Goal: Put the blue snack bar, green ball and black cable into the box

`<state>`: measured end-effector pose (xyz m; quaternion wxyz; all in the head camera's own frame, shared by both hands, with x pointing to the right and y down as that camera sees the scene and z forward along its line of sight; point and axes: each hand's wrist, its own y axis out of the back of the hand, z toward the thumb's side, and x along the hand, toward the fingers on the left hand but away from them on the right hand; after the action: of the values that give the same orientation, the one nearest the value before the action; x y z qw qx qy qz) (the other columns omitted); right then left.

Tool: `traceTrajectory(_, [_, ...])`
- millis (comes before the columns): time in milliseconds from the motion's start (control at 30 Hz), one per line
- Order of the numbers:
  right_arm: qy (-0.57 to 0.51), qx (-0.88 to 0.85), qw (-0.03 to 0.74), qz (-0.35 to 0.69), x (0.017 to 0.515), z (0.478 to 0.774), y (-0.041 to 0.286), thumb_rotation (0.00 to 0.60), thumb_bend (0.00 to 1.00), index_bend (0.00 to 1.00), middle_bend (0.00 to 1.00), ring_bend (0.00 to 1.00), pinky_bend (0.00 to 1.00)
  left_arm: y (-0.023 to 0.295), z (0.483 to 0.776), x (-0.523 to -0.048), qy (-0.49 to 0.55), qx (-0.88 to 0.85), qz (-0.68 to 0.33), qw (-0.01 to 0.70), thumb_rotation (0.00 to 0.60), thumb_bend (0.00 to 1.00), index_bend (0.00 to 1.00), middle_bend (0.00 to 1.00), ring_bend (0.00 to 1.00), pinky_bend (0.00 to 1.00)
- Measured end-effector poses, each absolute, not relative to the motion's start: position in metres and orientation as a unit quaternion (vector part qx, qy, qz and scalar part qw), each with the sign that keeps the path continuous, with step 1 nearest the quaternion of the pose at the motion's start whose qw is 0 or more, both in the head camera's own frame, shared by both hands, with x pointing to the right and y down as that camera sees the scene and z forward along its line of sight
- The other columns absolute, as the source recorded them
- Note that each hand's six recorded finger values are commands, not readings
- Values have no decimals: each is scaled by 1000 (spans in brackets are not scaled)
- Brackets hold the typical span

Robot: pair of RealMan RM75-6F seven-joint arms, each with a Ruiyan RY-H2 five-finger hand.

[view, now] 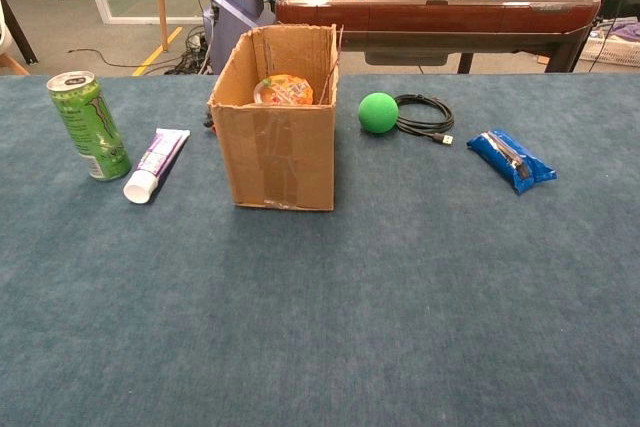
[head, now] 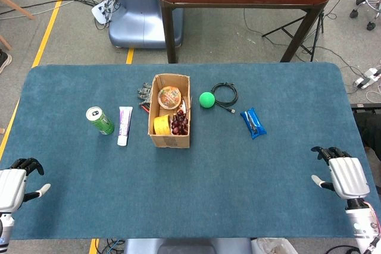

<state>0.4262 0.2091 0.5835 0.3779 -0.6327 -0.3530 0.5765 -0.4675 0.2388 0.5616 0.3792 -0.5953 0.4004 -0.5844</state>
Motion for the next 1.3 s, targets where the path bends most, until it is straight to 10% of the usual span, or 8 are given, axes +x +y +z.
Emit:
traceTrajectory(500, [-353, -630, 385, 575, 422, 587, 201, 600, 10, 339, 501, 372, 495, 239, 558, -469, 407, -595, -583, 376, 600, 76, 578, 461, 374, 682])
traceTrajectory(800, [-321, -626, 404, 585, 414, 599, 180, 600, 62, 358, 748, 614, 708, 240, 555, -468, 410, -596, -577, 378, 600, 76, 577, 461, 374, 682])
traceTrajectory(1033, [-291, -627, 388, 610, 407, 619, 156, 600, 384, 358, 997, 889, 915, 239, 554, -469, 411, -597, -577, 377, 600, 76, 576, 461, 374, 682])
traceTrajectory(1300, [-282, -622, 358, 637, 402, 645, 125, 600, 642, 358, 1000, 1000, 998, 237, 550, -472, 419, -594, -575, 376, 600, 76, 575, 461, 374, 682])
